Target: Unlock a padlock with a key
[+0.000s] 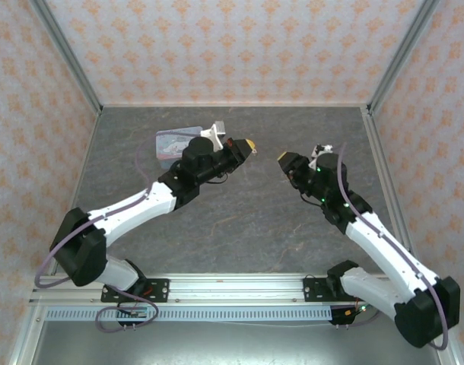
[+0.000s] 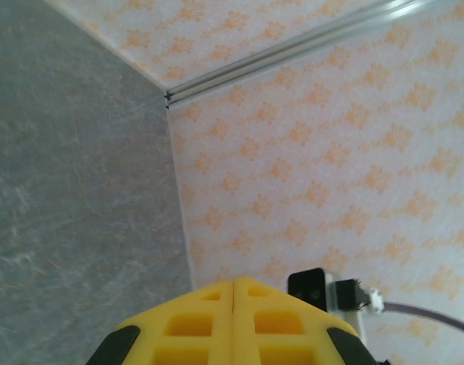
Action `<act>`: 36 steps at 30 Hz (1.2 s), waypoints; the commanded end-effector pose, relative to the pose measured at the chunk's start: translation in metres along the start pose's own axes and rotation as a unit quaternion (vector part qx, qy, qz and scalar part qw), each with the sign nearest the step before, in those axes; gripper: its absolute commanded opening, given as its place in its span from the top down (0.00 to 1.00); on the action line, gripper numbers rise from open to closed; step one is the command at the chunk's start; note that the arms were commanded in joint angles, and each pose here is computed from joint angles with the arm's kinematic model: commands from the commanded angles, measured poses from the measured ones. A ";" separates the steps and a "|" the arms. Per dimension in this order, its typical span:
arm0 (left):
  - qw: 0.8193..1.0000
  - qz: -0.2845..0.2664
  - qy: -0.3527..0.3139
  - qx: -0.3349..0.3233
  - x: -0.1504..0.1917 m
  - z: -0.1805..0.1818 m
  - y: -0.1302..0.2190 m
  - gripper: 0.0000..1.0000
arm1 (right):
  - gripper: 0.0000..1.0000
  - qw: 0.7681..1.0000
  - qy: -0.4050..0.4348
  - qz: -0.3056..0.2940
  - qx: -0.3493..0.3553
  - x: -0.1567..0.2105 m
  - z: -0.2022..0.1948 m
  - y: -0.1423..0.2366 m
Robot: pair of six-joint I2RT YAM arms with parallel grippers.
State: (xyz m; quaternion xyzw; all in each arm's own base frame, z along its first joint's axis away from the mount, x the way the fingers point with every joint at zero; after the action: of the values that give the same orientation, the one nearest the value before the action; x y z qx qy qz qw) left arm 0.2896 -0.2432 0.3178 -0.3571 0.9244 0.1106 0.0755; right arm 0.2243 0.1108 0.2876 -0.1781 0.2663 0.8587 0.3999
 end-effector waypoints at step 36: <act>0.971 0.126 -0.183 0.091 0.007 -0.064 0.025 1.00 | 0.67 0.916 0.200 0.049 -0.346 -0.002 0.073 0.012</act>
State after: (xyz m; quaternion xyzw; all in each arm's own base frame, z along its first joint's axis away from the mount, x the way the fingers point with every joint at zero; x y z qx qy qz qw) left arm 0.2616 -0.2446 0.3698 -0.2041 0.9384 0.1265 0.2483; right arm 0.2121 0.1450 0.3339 -0.4259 0.0576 0.8769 0.2152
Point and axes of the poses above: each hand's point on the last joint's axis, 136 mm out from that joint toward the fingers, its own y axis back along the fingers, its own z axis along the line the jaws close on, x = y × z, the point moved 10 cm from there along y, back along the fingers, and after that the axes turned 11 degrees about y, right-handed, at the moved point
